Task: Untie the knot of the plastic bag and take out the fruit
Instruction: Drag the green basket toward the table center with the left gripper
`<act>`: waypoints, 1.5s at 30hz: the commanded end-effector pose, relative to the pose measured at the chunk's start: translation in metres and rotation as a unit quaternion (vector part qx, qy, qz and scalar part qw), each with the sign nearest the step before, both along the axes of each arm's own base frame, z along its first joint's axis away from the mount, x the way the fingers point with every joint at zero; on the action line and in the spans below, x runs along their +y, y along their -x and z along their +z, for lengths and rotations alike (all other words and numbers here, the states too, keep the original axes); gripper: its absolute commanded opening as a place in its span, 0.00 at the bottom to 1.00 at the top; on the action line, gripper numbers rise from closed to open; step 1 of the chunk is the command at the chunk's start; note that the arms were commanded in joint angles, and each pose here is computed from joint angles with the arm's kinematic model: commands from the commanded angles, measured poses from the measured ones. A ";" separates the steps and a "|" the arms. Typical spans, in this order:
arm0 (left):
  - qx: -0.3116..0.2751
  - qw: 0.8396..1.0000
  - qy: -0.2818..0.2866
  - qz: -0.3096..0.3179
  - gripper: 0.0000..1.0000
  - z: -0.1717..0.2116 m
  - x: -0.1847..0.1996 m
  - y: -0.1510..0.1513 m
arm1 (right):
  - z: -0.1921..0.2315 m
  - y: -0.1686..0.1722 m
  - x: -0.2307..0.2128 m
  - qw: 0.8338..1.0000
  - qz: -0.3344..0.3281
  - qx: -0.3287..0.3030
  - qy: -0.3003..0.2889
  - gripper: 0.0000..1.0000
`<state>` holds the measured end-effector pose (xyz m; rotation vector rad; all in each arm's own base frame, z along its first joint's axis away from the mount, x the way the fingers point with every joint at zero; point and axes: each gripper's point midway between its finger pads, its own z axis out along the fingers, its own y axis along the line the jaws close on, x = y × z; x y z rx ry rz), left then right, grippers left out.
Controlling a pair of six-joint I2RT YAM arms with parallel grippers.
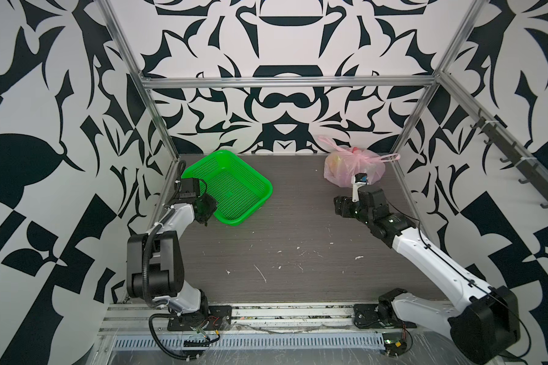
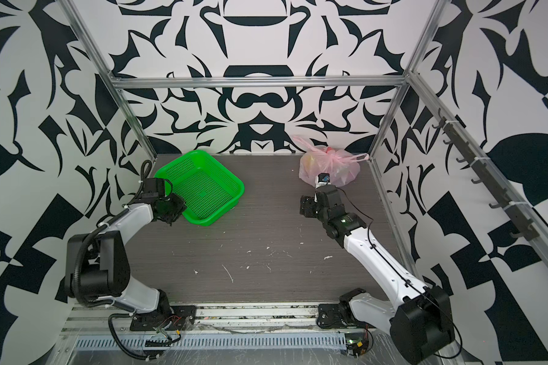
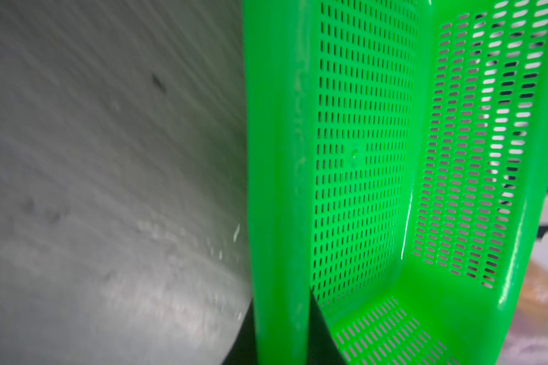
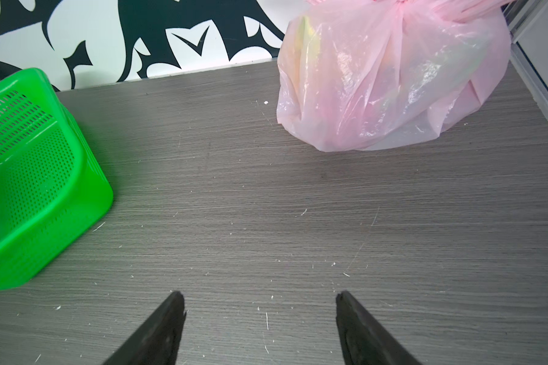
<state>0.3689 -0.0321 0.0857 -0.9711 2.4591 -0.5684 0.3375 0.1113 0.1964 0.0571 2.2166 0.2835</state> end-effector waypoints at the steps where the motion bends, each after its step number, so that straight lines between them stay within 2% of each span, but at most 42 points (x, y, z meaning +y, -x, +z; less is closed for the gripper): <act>1: 0.006 0.996 -0.006 -0.085 0.00 0.004 -0.038 0.029 | 0.008 -0.001 -0.002 1.000 -0.011 -0.014 -0.005 0.78; 10: 0.019 0.972 -0.051 -0.227 0.00 0.012 -0.110 0.092 | 0.024 -0.013 -0.005 0.999 -0.032 -0.015 0.003 0.77; 18: 0.018 0.955 -0.052 -0.293 0.00 0.009 -0.171 0.134 | 0.042 -0.018 -0.023 0.996 -0.073 -0.027 0.033 0.78; 25: 0.015 0.942 -0.052 -0.331 0.00 0.004 -0.217 0.151 | 0.034 -0.016 -0.043 0.994 -0.101 -0.012 0.044 0.80; 29: 0.026 0.938 -0.055 -0.341 0.00 -0.003 -0.234 0.160 | 0.027 -0.017 -0.056 0.993 -0.115 0.000 0.029 0.81; 34: 0.029 0.942 -0.051 -0.331 0.00 -0.010 -0.249 0.169 | 0.022 -0.017 -0.066 0.992 -0.126 0.007 0.015 0.81; 45: 0.032 0.948 -0.051 -0.313 0.00 -0.014 -0.249 0.176 | 0.016 -0.023 -0.064 0.992 -0.126 0.009 0.014 0.80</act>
